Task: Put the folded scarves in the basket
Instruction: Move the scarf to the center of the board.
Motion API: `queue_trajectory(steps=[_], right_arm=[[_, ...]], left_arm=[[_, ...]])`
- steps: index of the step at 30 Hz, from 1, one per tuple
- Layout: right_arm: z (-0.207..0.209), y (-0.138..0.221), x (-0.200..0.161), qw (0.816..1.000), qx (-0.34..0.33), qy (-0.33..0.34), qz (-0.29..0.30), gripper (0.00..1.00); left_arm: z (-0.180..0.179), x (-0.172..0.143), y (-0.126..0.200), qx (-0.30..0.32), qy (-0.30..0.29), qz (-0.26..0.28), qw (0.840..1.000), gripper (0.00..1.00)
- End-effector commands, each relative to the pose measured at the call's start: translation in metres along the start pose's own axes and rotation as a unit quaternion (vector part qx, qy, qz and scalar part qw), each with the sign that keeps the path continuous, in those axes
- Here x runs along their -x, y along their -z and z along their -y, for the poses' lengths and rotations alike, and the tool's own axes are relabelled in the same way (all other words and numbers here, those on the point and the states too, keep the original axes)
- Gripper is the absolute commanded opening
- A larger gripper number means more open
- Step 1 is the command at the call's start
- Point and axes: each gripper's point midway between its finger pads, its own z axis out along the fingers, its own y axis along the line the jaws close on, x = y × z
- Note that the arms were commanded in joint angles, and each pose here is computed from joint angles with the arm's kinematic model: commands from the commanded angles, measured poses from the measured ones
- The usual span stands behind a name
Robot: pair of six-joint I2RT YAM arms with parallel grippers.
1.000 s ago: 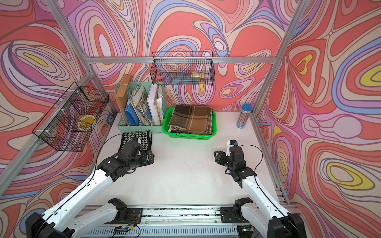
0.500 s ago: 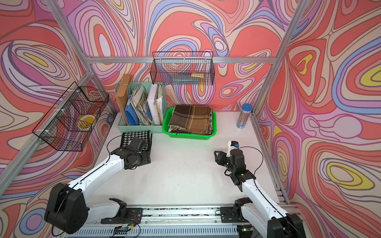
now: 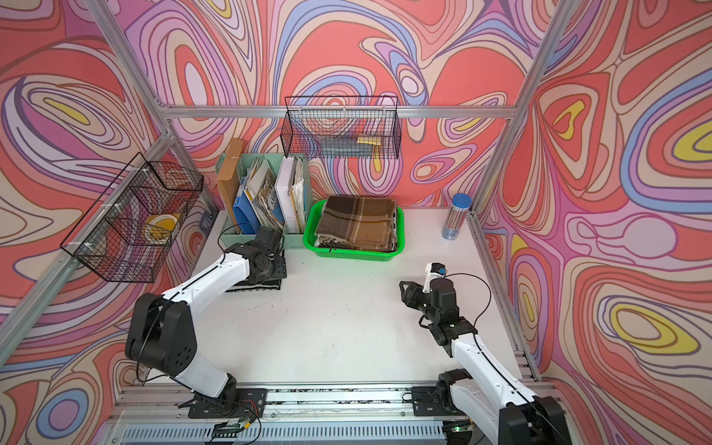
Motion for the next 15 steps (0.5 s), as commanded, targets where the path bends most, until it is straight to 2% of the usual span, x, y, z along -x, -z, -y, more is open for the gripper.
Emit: queue_trajectory(steps=[1, 15], right_arm=[[0.000, 0.000, 0.001, 1.000, 0.001, -0.001, 0.001, 0.53], [-0.002, -0.002, -0.002, 1.000, 0.008, -0.001, -0.009, 0.53]], left_arm=[[-0.007, 0.003, -0.009, 0.023, -0.022, -0.024, 0.999, 0.69], [-0.009, -0.007, -0.051, 0.075, -0.052, -0.087, 0.992, 0.65]])
